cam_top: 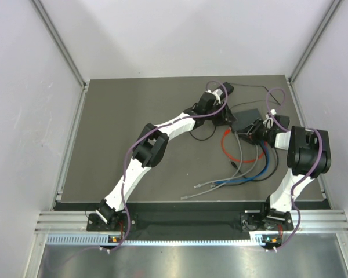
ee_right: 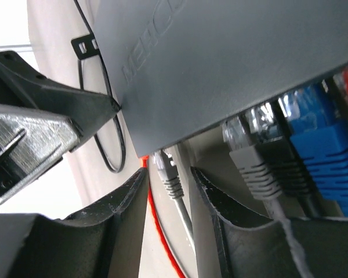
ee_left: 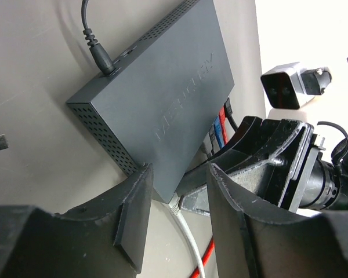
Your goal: Pull the plug from the switch port
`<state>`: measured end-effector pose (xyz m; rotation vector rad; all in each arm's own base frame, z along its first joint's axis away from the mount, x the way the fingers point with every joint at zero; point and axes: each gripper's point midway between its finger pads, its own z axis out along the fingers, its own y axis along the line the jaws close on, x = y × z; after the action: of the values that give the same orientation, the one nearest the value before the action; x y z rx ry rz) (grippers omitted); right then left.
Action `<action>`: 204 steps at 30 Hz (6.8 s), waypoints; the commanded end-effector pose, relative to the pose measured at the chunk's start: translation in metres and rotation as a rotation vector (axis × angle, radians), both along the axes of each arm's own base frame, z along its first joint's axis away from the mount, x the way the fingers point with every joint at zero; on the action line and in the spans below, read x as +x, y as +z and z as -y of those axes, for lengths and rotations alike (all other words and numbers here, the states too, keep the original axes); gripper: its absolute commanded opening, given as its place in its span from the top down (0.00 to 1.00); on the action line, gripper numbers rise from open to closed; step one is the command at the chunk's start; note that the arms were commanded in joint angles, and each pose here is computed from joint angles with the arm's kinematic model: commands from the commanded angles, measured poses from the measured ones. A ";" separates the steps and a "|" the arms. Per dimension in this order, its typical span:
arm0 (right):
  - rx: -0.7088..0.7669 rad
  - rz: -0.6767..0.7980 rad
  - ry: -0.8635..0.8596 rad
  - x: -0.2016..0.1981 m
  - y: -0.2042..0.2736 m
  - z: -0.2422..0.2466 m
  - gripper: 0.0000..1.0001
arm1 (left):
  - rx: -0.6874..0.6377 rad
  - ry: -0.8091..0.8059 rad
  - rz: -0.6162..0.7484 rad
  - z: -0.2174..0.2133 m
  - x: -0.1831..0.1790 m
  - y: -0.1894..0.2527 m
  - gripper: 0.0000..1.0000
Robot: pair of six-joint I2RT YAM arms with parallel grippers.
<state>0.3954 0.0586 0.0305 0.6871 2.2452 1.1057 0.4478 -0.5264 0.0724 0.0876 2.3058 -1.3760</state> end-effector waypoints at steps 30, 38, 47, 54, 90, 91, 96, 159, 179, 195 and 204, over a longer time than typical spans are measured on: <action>-0.215 -0.175 -0.032 0.012 -0.022 0.005 0.91 | 0.145 -0.025 -0.072 -0.009 -0.019 -0.051 0.51; -0.198 -0.182 0.040 0.001 -0.021 -0.004 0.98 | 0.136 -0.042 -0.060 -0.007 -0.020 -0.048 0.49; -0.182 -0.114 0.092 0.001 -0.013 -0.011 0.76 | 0.070 -0.108 -0.051 -0.002 -0.029 -0.036 0.48; -0.172 -0.118 0.156 -0.020 -0.007 -0.016 0.76 | 0.055 -0.115 0.021 -0.010 -0.033 -0.012 0.48; -0.057 -0.033 0.044 -0.003 -0.002 -0.009 0.65 | -0.118 -0.046 0.087 0.022 -0.013 -0.003 0.45; -0.060 -0.034 0.035 -0.002 -0.003 -0.008 0.64 | -0.094 -0.030 0.069 0.018 -0.012 -0.010 0.46; -0.065 -0.062 0.026 0.000 -0.008 -0.006 0.66 | -0.015 0.001 -0.034 0.005 -0.015 -0.036 0.48; -0.035 -0.085 0.264 -0.042 0.010 -0.031 0.93 | -0.025 -0.119 -0.173 0.004 -0.030 -0.076 0.48; -0.033 -0.062 0.262 -0.002 -0.004 -0.046 0.70 | -0.015 -0.122 -0.202 0.003 -0.035 -0.081 0.48; -0.028 -0.135 0.180 0.003 -0.018 -0.051 1.00 | -0.003 -0.113 -0.224 0.002 -0.037 -0.087 0.49; -0.002 -0.316 0.214 -0.023 -0.021 -0.054 1.00 | -0.018 -0.102 -0.223 0.005 -0.034 -0.089 0.49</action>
<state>0.3857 0.1081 0.0248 0.6313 2.5014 1.2133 0.4355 -0.5455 0.0725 0.1362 2.2407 -1.6616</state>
